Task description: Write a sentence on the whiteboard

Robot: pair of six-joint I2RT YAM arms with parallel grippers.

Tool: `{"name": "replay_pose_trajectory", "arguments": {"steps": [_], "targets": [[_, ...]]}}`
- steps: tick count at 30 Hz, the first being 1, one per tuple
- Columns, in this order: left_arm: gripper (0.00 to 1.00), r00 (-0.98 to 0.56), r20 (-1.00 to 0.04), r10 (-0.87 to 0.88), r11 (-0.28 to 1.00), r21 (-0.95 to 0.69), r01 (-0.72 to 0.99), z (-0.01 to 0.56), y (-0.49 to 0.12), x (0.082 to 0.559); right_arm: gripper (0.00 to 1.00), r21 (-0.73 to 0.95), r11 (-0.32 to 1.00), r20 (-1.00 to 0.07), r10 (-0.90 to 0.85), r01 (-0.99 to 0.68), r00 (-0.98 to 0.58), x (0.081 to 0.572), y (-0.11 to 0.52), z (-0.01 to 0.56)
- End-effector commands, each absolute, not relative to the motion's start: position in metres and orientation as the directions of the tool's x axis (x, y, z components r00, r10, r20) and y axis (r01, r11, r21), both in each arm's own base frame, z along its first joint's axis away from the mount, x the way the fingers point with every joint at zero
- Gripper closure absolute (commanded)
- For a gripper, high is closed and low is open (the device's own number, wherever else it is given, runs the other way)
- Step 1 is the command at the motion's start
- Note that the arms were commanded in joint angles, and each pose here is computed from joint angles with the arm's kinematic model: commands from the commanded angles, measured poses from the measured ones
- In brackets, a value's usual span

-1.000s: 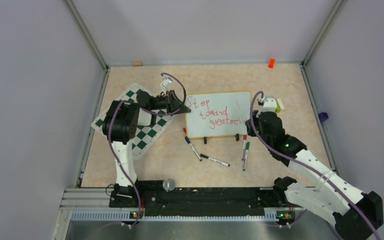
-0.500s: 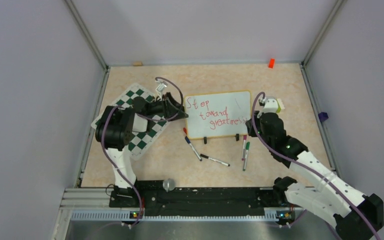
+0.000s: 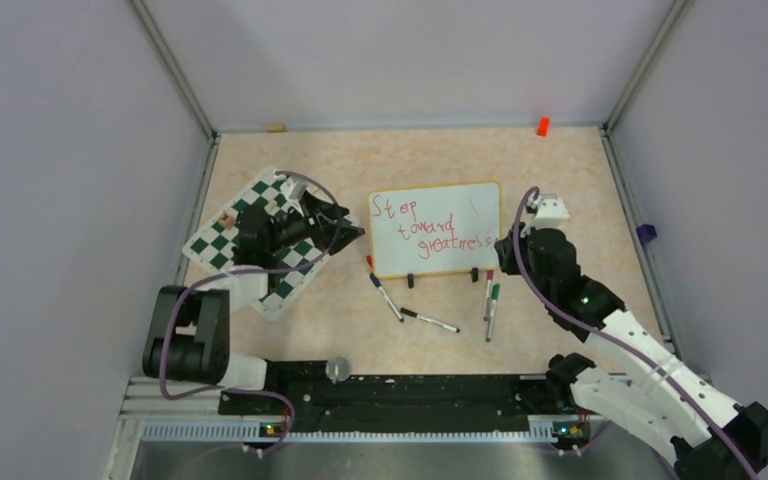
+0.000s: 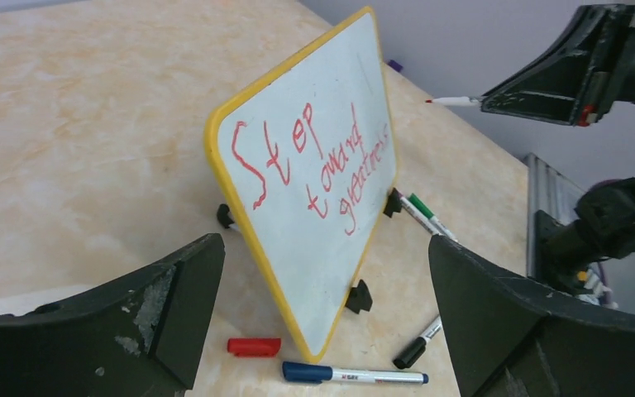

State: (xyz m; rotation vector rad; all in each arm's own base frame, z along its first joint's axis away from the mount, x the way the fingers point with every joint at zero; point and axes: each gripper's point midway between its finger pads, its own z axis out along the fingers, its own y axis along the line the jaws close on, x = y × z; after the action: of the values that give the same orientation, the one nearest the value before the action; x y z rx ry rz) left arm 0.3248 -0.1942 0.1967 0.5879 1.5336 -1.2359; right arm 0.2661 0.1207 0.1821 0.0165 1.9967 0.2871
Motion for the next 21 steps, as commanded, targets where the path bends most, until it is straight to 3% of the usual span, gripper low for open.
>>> {"name": "replay_pose_trajectory", "arguments": {"steps": [1,5,10,14,18,21], "targets": [[0.01,-0.324,-0.927,-0.191,0.561,-0.374,0.738,0.181,-0.172,0.324,1.0,0.227,0.969,-0.909,0.175,-0.097,-0.379,0.268,0.114,0.204],[0.01,-0.307,-0.926,-0.219,0.683,-0.37,0.63,0.181,-0.151,0.312,1.0,0.232,0.969,-0.915,0.187,-0.087,-0.357,0.266,0.109,0.211],[0.01,-0.265,-0.925,-0.272,0.735,-0.377,0.563,0.197,-0.137,0.3,1.0,0.24,0.967,-0.92,0.199,-0.084,-0.339,0.264,0.107,0.219],[0.01,-0.308,-0.827,-0.471,0.829,-0.534,0.168,0.184,-0.089,0.319,1.0,0.242,0.966,-0.921,0.2,-0.089,-0.334,0.262,0.106,0.226],[0.01,-0.23,-0.707,-0.669,0.739,-0.597,-0.312,0.158,-0.028,0.312,1.0,0.248,0.965,-0.926,0.209,-0.09,-0.314,0.261,0.104,0.233],[0.18,-0.322,-0.68,-0.659,0.752,-0.587,-0.299,0.164,-0.041,0.314,1.0,0.248,0.964,-0.926,0.207,-0.095,-0.315,0.262,0.106,0.234]]}}
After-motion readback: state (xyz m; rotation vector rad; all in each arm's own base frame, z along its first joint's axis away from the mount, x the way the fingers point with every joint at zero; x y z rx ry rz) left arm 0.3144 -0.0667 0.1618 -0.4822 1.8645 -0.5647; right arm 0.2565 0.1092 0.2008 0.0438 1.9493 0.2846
